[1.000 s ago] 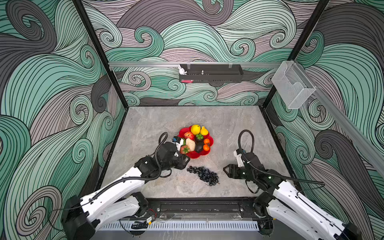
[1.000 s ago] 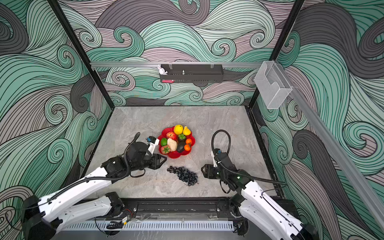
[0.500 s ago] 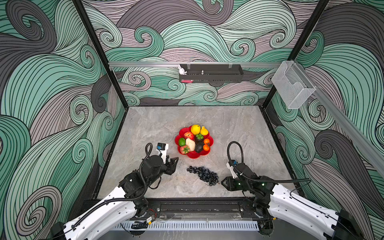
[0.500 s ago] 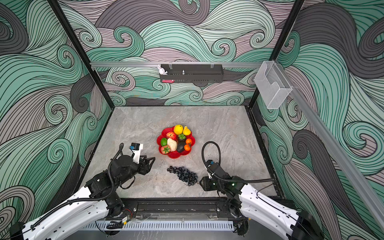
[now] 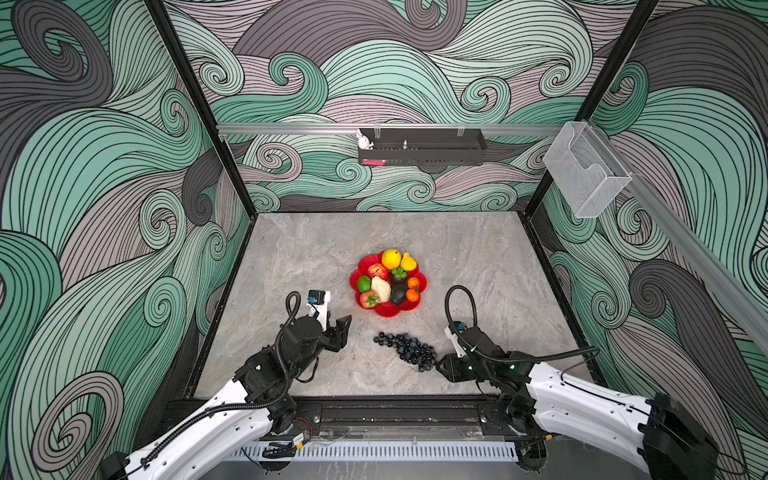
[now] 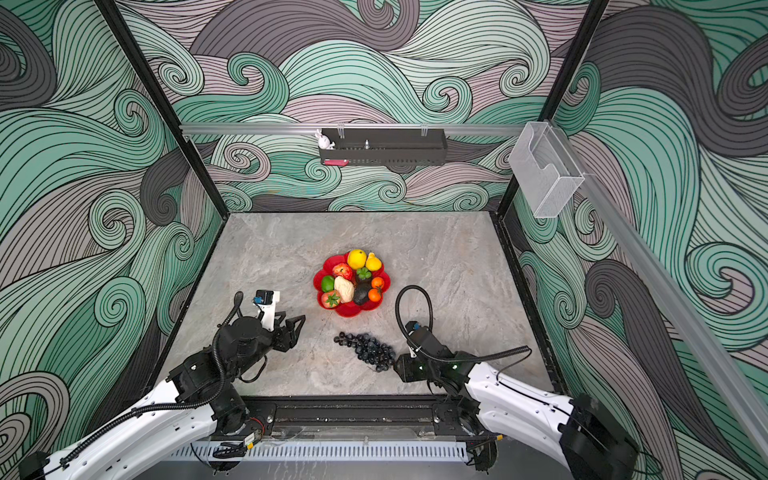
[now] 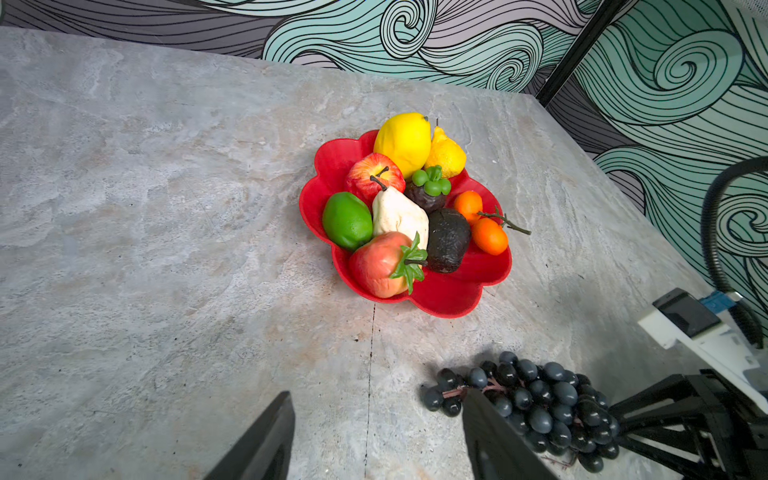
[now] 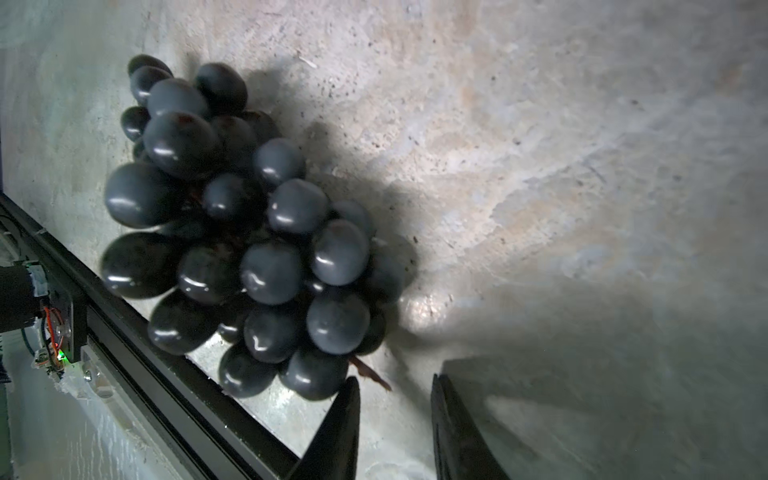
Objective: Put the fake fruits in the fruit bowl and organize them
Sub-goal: 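Close the right gripper on the dark grape bunch stem, then lift the grapes and carry them over the red bowl with the right gripper, then lower the grapes onto the bowl's near side and open the right gripper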
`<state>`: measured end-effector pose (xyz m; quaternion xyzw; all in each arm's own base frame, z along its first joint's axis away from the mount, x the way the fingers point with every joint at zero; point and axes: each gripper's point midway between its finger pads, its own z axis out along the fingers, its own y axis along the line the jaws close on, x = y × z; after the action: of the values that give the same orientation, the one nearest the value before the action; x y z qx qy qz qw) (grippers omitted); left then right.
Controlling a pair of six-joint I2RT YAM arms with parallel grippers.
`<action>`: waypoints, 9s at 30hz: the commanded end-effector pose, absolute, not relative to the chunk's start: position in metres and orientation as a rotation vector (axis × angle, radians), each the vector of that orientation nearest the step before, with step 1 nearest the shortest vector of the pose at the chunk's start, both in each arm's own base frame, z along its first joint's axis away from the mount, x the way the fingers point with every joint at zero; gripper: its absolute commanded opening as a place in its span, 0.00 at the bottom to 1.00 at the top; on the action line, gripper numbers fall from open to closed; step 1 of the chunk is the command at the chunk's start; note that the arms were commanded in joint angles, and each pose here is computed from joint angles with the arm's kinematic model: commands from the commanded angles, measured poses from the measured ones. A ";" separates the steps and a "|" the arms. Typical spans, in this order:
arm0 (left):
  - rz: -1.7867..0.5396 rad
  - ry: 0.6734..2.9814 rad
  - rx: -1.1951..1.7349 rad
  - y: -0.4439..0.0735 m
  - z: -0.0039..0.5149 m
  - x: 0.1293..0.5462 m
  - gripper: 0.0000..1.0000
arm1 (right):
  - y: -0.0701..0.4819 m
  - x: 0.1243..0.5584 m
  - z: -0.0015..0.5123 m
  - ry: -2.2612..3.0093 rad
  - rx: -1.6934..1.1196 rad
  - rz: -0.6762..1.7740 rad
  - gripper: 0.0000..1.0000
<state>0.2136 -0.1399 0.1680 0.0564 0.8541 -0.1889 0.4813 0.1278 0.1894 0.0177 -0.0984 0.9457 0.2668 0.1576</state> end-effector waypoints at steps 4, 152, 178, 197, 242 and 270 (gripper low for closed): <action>-0.435 2.058 0.101 -0.135 0.173 0.219 0.67 | 0.196 0.126 0.013 2.713 -0.306 0.787 0.30; -0.188 1.887 0.034 -0.076 0.166 0.214 0.90 | 0.330 0.270 0.286 2.146 -0.811 0.569 0.00; -0.188 1.889 0.039 -0.077 0.165 0.215 0.90 | 0.325 0.271 0.210 2.317 -0.762 0.572 0.00; -0.193 1.894 0.048 -0.080 0.164 0.216 0.90 | 0.285 0.302 0.183 2.394 -0.598 0.477 0.00; -0.196 1.895 0.065 -0.083 0.163 0.217 0.91 | 0.323 0.378 0.148 2.445 -0.615 0.364 0.00; -0.198 1.897 0.073 -0.084 0.162 0.217 0.91 | 0.304 0.389 0.139 2.478 -0.517 0.314 0.14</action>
<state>0.2147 -0.0840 0.1602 0.0322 0.8146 -0.0851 0.5729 0.3847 0.3023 0.1266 -0.1986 0.9322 0.1170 0.2791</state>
